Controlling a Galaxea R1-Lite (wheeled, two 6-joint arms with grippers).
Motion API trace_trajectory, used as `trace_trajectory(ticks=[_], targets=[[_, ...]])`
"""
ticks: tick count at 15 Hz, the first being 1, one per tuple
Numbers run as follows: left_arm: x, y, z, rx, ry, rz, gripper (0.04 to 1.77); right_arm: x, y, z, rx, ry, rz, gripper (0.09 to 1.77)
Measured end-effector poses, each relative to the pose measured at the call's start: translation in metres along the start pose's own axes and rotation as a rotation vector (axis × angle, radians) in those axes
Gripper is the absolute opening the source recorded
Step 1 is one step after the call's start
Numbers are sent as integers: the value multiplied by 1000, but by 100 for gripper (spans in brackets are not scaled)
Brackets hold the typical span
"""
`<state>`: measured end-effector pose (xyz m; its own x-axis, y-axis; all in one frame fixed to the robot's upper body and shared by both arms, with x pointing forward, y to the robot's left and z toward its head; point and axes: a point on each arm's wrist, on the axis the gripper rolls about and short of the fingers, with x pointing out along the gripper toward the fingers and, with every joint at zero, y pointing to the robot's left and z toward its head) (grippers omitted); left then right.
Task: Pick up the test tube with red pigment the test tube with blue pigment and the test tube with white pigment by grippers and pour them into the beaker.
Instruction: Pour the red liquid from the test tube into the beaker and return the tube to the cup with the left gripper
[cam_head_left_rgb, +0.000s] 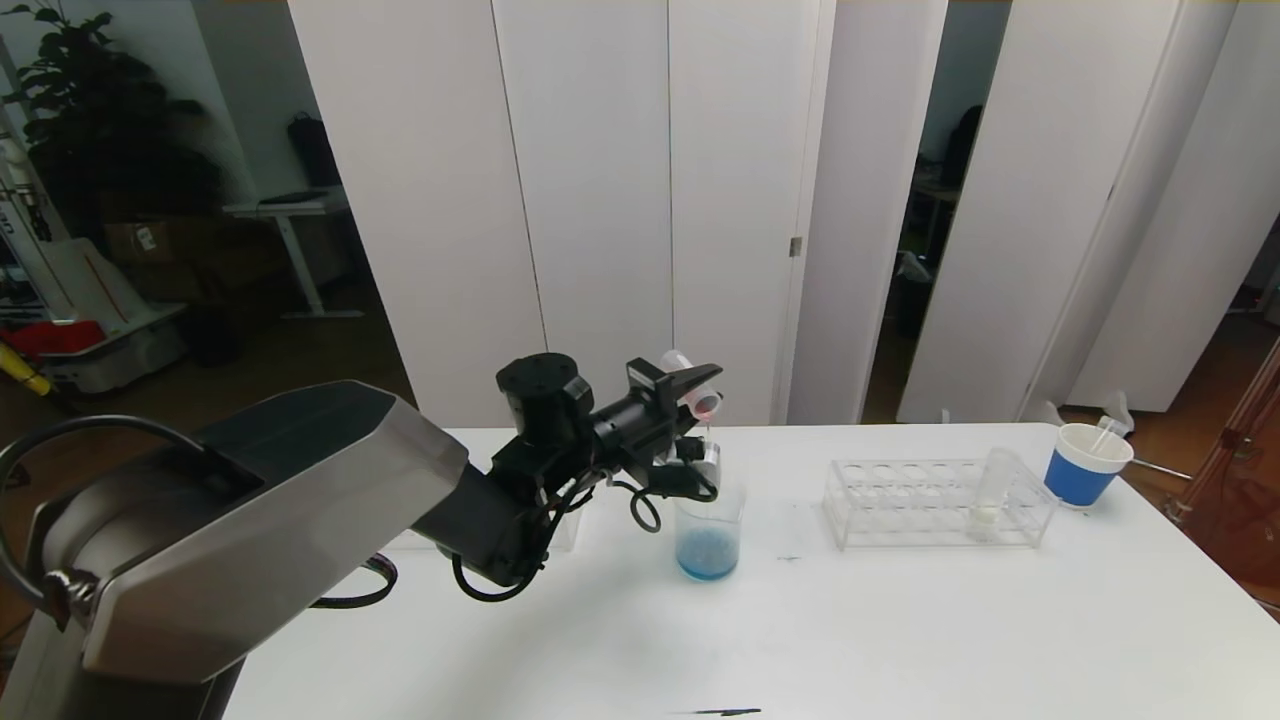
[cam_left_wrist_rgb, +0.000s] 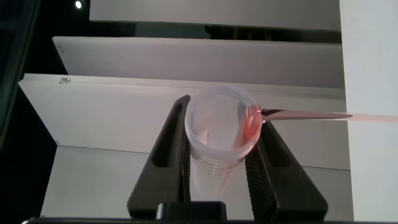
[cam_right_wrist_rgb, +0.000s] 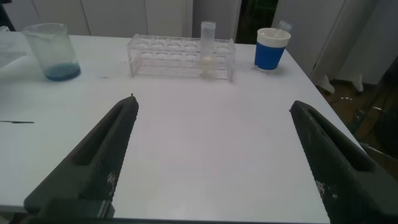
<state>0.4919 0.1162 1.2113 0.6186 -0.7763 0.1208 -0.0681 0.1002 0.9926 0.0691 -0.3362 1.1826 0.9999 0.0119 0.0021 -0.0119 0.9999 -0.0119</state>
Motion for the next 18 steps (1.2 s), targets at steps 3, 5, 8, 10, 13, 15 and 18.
trace_trajectory(ticks=[3,5,8,10,13,15,18], targets=[[0,0,1,11,-1,-3,58,0,0,0,0,0,0,175],[1,0,1,34,-1,0,58,0,0,0,0,0,0,175],[1,0,2,57,-3,4,58,0,0,0,0,0,0,175],[1,1,2,84,-3,7,58,0,0,0,0,0,0,175],[0,2,2,90,-3,10,58,0,0,0,0,0,0,175],[0,3,3,90,-3,10,58,0,0,0,0,0,0,175],[-1,4,3,91,-1,5,58,0,0,0,0,0,-1,175]])
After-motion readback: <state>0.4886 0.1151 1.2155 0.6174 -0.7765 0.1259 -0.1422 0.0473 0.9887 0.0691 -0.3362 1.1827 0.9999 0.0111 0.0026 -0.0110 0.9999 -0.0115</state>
